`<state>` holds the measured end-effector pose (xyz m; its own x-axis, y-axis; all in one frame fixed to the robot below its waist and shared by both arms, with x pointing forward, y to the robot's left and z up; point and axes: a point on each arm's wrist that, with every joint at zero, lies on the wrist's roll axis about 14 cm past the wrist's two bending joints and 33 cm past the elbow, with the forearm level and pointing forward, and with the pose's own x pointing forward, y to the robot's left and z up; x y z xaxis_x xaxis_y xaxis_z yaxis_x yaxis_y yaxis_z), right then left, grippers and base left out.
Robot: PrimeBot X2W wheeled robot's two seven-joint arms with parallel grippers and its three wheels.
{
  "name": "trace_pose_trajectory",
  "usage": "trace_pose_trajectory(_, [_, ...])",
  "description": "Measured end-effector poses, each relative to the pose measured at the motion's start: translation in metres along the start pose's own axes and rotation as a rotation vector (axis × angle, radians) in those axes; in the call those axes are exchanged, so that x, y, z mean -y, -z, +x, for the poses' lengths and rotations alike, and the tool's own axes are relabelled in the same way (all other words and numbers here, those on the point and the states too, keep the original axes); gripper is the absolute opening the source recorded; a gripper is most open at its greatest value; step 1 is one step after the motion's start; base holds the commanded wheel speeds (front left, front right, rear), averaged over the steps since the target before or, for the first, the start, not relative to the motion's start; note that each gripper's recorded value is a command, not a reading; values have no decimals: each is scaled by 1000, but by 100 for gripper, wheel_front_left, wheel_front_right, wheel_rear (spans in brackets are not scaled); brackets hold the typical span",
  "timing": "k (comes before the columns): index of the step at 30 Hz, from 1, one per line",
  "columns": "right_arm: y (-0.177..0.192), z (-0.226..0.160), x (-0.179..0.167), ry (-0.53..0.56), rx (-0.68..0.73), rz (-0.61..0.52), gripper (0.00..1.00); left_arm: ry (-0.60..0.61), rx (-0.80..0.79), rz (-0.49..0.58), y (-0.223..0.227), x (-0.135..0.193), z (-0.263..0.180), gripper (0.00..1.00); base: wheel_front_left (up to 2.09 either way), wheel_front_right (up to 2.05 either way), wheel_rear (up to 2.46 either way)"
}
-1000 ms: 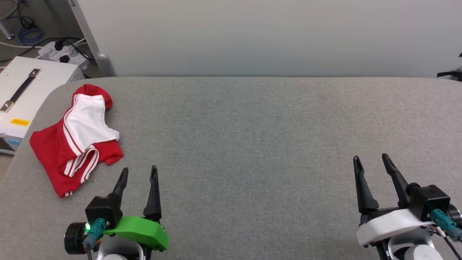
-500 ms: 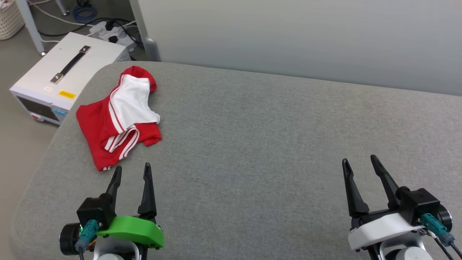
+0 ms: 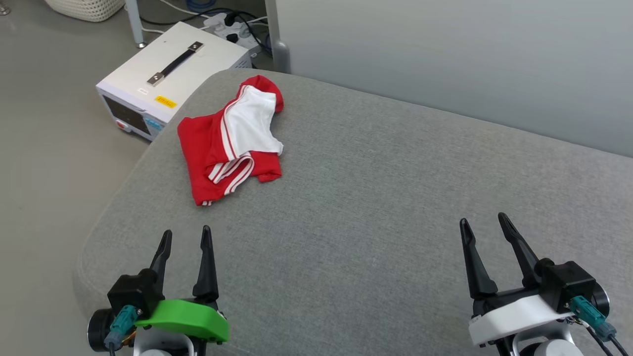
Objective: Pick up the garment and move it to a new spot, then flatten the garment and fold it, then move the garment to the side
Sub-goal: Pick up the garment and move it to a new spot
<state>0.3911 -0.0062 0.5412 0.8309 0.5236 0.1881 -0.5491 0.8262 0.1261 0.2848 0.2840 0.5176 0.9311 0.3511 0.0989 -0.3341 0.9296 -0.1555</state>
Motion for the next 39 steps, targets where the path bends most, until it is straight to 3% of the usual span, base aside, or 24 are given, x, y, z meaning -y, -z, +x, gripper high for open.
trace_pose_trajectory(10, [7,14,-28,-87,-2,42,100,-77,20,-16,-5,-27,-17,100,0,0,0])
trace_pose_trajectory(19, [13,14,-29,-92,-12,58,100,-89,-18,-40,8,-31,-13,100,0,0,0])
trace_pose_trajectory(26, [20,24,-15,-76,-10,42,100,-6,-79,21,22,-20,37,100,0,0,0])
trace_pose_trajectory(32, [30,36,-3,-98,-10,35,100,86,-282,136,43,-14,103,100,0,0,0])
trace_pose_trajectory(39, [52,41,25,-56,-40,41,100,167,-532,169,75,1,157,100,0,0,0])
